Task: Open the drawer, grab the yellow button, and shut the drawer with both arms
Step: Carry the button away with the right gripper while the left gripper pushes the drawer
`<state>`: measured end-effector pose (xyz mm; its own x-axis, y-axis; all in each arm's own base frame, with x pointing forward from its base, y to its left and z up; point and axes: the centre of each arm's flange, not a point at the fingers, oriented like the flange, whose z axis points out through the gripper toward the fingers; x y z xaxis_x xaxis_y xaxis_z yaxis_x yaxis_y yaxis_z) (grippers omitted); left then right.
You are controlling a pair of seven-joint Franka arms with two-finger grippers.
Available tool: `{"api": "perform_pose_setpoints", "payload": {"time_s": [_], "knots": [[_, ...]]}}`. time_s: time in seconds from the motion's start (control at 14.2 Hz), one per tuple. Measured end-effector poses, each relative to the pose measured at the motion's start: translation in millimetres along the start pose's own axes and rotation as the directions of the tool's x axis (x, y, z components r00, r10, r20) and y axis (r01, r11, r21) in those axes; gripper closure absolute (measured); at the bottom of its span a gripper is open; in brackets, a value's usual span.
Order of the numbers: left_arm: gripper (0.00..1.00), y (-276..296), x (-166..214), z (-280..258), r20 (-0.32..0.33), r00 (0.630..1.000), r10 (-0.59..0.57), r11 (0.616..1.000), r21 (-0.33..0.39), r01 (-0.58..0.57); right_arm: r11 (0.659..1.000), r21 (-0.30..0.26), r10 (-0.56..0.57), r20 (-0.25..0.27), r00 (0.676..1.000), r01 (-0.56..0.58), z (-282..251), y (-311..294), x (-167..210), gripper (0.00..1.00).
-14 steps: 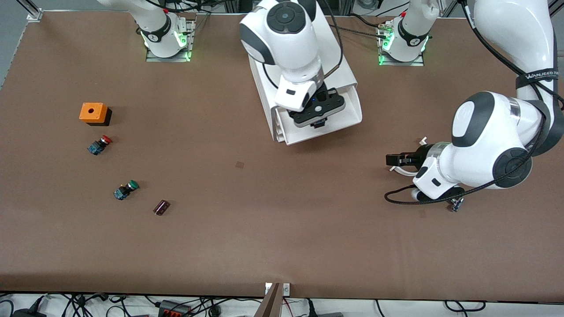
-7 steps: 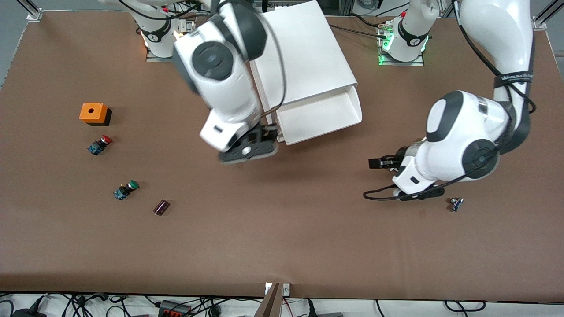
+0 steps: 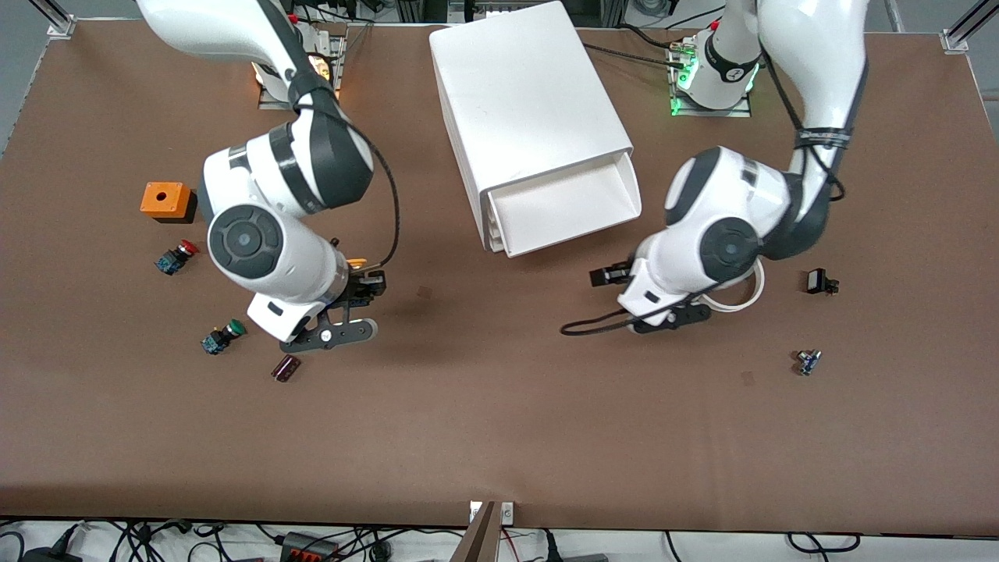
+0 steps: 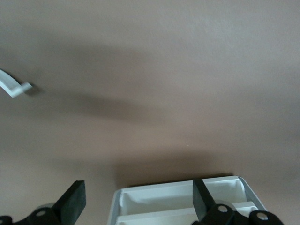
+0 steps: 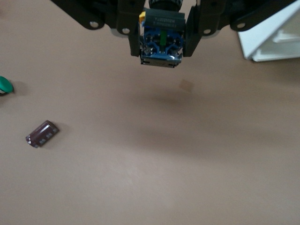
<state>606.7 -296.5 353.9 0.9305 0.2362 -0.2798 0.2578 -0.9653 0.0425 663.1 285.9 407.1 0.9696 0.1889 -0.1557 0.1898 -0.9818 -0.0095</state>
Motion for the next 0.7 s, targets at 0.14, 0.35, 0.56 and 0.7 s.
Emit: {"api": "perform_pose_setpoints", "payload": {"time_s": [0.14, 0.35, 0.56, 0.7], "knots": [[0.0, 17, -18, 13, -0.014, 1.0, -0.013, 0.999, 0.038, 0.014, 1.0, -0.005, -0.013, 0.049, 0.999, 0.013, 28, 18, 0, 0.59], [0.0, 26, -42, 11, -0.021, 1.0, -0.01, 0.998, 0.054, 0.011, 1.0, -0.008, -0.018, 0.093, 0.995, 0.019, 77, 33, -2, 0.59], [0.0, 33, -72, 19, -0.002, 1.0, 0.005, 0.998, 0.069, -0.005, 1.0, -0.012, -0.018, 0.088, 0.996, 0.02, 130, 41, -6, 0.59], [0.0, 40, -88, 32, 0.006, 1.0, -0.004, 0.997, 0.075, 0.003, 0.999, -0.013, -0.042, 0.082, 0.996, 0.044, 159, 47, -11, 0.59]]}}
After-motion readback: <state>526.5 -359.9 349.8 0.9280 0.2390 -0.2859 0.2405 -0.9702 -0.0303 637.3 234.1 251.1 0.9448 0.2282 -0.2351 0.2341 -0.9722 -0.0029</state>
